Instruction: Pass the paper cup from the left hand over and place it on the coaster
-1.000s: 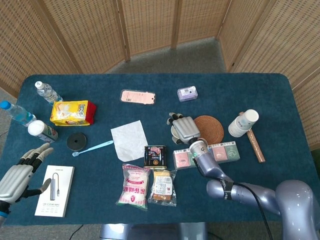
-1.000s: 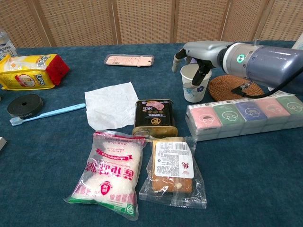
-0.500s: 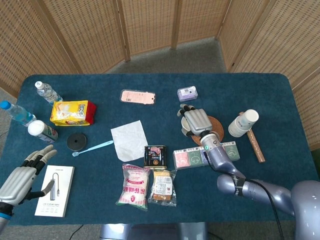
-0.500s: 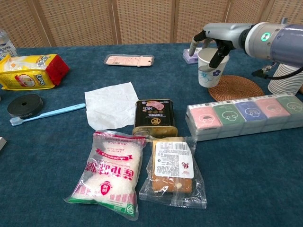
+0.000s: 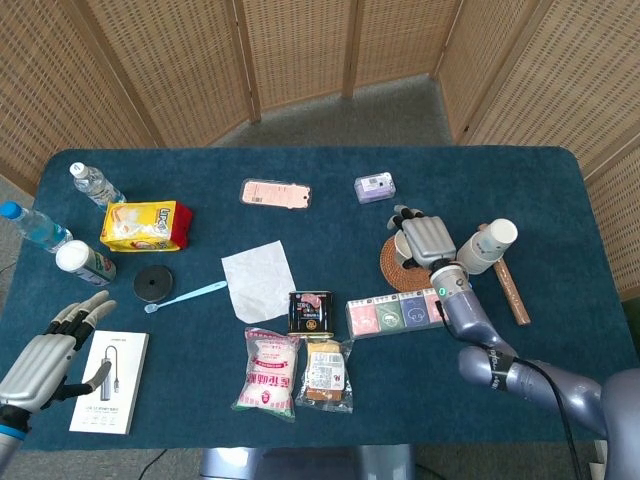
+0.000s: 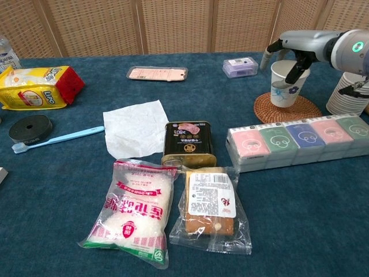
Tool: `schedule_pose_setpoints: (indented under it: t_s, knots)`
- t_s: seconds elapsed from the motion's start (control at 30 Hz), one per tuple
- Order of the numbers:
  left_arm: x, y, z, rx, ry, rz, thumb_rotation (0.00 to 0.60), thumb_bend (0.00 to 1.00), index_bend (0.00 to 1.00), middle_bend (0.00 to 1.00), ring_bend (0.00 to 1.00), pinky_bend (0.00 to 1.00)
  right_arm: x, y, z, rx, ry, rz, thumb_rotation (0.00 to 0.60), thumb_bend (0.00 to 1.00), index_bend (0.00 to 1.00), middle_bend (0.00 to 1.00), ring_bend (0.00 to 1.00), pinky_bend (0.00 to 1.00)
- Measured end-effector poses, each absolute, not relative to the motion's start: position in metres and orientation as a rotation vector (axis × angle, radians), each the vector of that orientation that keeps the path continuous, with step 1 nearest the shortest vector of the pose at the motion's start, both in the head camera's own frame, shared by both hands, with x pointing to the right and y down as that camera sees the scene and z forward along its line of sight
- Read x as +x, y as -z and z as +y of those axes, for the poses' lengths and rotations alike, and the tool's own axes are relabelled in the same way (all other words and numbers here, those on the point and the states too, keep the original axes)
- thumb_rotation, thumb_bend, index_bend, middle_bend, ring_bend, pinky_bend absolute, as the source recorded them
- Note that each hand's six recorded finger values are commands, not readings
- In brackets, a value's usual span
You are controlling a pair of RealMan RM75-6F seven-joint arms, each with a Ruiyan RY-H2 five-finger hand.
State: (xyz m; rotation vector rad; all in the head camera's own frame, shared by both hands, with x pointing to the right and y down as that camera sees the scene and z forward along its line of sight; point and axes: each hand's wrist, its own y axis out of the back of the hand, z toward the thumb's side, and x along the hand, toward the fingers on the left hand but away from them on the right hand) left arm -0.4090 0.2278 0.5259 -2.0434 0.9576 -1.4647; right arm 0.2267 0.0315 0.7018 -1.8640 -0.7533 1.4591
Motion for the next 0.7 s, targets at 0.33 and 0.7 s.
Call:
schedule_pose_setpoints:
  t_s: [0.33,0.7]
  knots:
    - [-0.405,-0.523,0.228,-2.04,1.453,0.952,0.6,0.46,0.0,0.0,0.0,0.0,0.24,-0.709,0.034,-1.858,-1.49,-0.757,0.6,0.38,0.29,0.15,0.18,0.44]
    - [-0.403,-0.523,0.229,-2.046,1.453,0.941,0.6,0.46,0.0,0.0,0.0,0.0,0.246,-0.714,0.041,-1.865,-1.522,-0.764,0.6,0.37,0.17,0.08,0.11,0.35]
